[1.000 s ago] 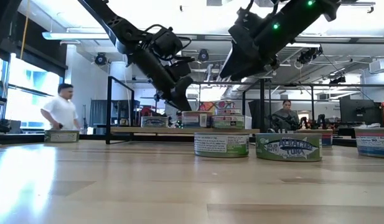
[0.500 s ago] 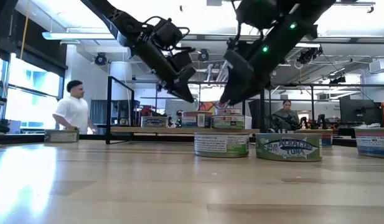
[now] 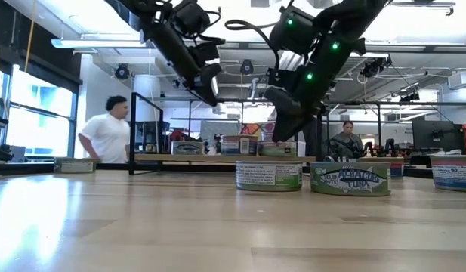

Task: Stack canned seafood by type on shelf
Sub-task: Adjust the tuna cans and the shelf

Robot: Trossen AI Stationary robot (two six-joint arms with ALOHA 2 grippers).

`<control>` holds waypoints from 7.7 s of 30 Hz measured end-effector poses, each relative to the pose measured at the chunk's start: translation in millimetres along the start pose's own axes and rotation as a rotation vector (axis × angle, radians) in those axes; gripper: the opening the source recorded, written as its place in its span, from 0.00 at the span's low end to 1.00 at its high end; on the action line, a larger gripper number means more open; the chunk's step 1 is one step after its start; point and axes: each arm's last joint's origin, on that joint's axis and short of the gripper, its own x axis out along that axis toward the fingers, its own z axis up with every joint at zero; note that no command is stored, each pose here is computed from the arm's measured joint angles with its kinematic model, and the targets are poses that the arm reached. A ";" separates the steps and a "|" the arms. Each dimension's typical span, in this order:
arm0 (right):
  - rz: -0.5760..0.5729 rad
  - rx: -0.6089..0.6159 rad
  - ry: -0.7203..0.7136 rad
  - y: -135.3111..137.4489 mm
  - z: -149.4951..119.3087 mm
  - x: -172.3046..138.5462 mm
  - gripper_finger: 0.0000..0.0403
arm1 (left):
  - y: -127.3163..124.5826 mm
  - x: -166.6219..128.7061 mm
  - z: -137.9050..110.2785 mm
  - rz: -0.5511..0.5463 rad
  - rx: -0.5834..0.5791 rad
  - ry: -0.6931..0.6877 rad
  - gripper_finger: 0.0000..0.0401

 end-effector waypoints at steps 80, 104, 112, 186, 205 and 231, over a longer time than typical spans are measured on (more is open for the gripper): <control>-0.003 -0.210 0.076 50.3 -107.9 -121.0 0.35 | -37.7 -90.8 -162.8 0.313 -0.010 -0.045 0.00; 0.012 -0.198 0.066 52.0 -106.9 -120.9 0.35 | -24.3 -117.1 -174.0 -0.013 -0.033 0.137 0.00; -0.004 -0.211 0.031 52.3 -105.5 -120.8 0.35 | -31.9 -102.9 -188.9 -0.147 -0.109 -0.090 0.00; -0.018 -0.201 0.073 -4.4 95.9 47.5 0.35 | -107.5 -124.5 -202.4 -0.168 -0.214 -0.454 0.00; 0.124 -0.166 0.044 -16.6 104.7 57.8 0.35 | -138.6 -113.9 -181.1 -0.155 -0.145 -0.444 0.00; -0.067 -0.360 0.298 -14.7 112.8 6.4 0.34 | -151.3 -109.2 -172.6 -0.149 -0.107 -0.431 0.00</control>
